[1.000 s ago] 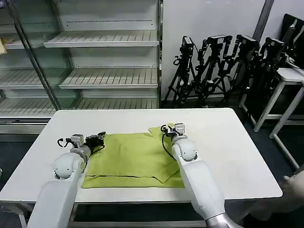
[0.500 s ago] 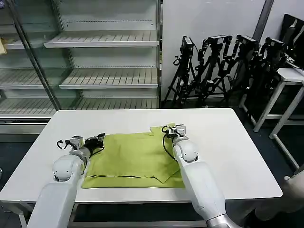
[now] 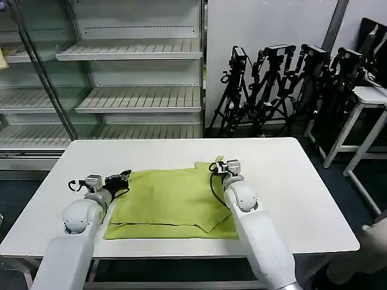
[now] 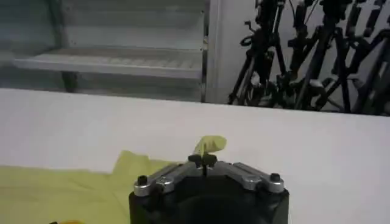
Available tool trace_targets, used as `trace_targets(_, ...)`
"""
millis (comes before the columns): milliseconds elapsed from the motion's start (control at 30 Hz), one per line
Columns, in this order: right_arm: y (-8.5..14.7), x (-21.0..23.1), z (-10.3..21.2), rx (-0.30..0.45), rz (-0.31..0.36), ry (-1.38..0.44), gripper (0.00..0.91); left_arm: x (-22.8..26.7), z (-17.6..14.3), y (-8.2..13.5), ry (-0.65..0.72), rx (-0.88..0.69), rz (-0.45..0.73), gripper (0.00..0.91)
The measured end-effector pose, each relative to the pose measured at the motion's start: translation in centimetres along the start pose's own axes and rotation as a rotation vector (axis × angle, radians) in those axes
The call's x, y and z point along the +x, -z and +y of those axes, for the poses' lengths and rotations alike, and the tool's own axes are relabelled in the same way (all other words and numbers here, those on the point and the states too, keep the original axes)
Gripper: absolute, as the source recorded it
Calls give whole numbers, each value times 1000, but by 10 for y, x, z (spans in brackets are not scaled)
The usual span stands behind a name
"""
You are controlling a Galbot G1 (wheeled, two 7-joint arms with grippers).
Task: Fold and organize the clothes.
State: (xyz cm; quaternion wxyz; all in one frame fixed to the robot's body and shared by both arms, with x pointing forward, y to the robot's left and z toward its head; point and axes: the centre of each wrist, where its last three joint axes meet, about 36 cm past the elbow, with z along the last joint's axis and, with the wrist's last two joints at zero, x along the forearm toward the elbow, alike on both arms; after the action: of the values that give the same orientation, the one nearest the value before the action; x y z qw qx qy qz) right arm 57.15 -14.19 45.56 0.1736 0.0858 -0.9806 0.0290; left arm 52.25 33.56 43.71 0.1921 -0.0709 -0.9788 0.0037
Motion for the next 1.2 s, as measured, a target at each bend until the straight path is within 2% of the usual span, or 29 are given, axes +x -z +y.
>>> trace_targets(233, 1, 36, -11, 24, -59, 8, 0, 16, 2, 2, -4, -3, -18, 10)
trace_targets(500, -14, 80, -15, 43, -91, 34, 0, 38, 0, -4, -15, -12, -35, 10)
trace_targets(900, -49, 139, -6, 67, -97, 47, 0, 72, -9, -28, -17, -1, -42, 10)
trace_targets(1200, -64, 162, -3, 68, -82, 35, 0, 90, -23, -38, -17, -6, -39, 10)
